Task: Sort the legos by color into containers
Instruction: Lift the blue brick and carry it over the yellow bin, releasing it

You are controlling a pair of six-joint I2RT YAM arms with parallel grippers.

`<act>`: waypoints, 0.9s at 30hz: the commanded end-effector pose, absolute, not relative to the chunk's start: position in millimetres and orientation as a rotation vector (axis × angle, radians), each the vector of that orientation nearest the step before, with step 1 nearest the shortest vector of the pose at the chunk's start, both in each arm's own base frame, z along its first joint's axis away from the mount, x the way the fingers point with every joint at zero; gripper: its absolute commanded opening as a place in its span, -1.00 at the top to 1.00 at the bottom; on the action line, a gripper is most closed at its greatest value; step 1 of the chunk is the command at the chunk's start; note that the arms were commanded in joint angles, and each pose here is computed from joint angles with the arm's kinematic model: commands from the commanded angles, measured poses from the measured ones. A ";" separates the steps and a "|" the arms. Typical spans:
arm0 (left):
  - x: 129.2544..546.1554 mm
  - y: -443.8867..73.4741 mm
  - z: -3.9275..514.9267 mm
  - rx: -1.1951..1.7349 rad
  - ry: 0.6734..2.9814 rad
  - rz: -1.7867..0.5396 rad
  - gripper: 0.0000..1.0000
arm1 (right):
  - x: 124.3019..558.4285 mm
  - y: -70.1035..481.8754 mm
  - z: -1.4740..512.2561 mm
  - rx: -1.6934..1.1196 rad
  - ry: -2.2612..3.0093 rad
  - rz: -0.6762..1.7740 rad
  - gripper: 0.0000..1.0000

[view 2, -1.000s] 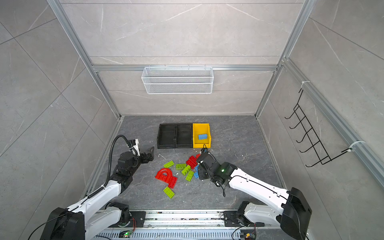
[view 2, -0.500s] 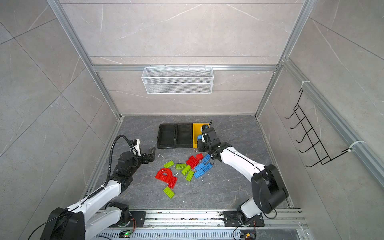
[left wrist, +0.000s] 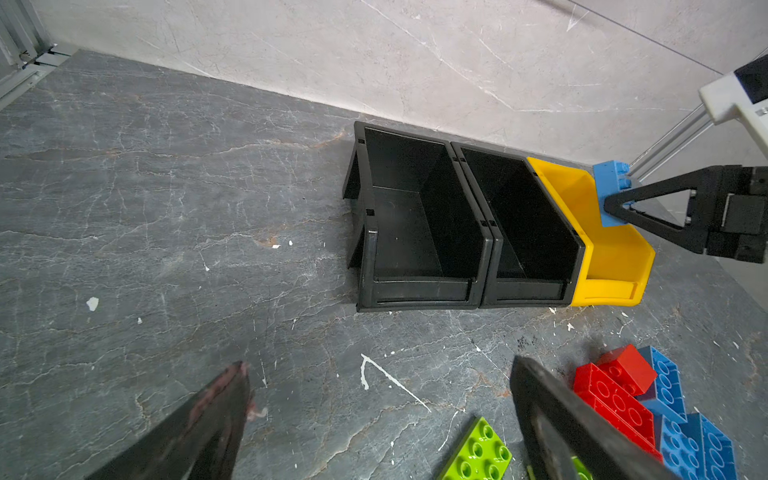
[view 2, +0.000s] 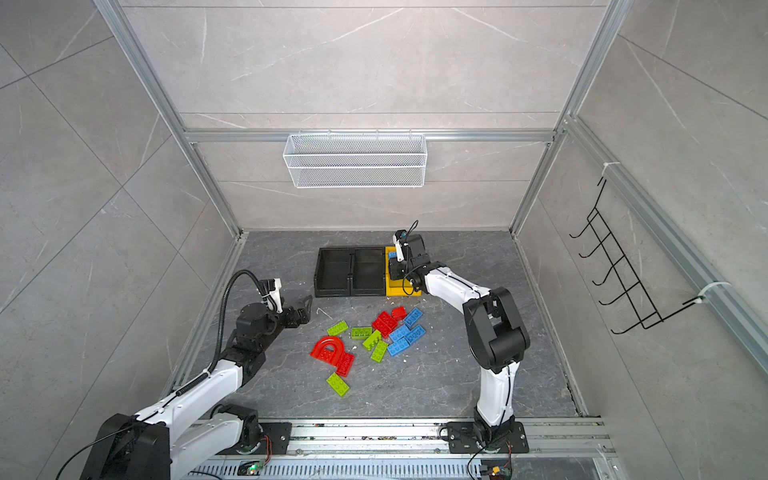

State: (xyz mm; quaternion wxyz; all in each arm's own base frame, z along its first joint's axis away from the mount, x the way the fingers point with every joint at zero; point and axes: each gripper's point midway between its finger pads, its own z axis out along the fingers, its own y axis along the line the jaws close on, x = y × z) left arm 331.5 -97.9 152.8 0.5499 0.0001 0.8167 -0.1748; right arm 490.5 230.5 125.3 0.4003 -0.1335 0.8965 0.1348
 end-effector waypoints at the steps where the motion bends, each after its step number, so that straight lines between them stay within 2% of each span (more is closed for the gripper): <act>1: 336.1 -99.3 178.8 0.024 1.856 -0.407 -0.99 | 497.8 222.1 119.2 -0.363 2.293 0.238 0.38; 8: 338.0 -100.8 175.5 0.022 1.867 -0.412 -0.99 | 502.5 230.2 112.9 -0.388 2.340 0.272 0.30; 17: 336.3 -100.4 178.6 0.020 1.859 -0.417 -0.99 | 499.7 222.6 114.9 -0.344 2.374 0.239 -0.01; 23: 334.4 -99.4 180.8 0.018 1.851 -0.417 -0.99 | 482.9 218.4 154.7 -0.336 2.299 0.284 -0.20; 27: 334.0 -100.2 183.2 0.020 1.846 -0.424 -0.99 | 448.1 206.7 178.9 -0.308 2.279 0.331 -0.31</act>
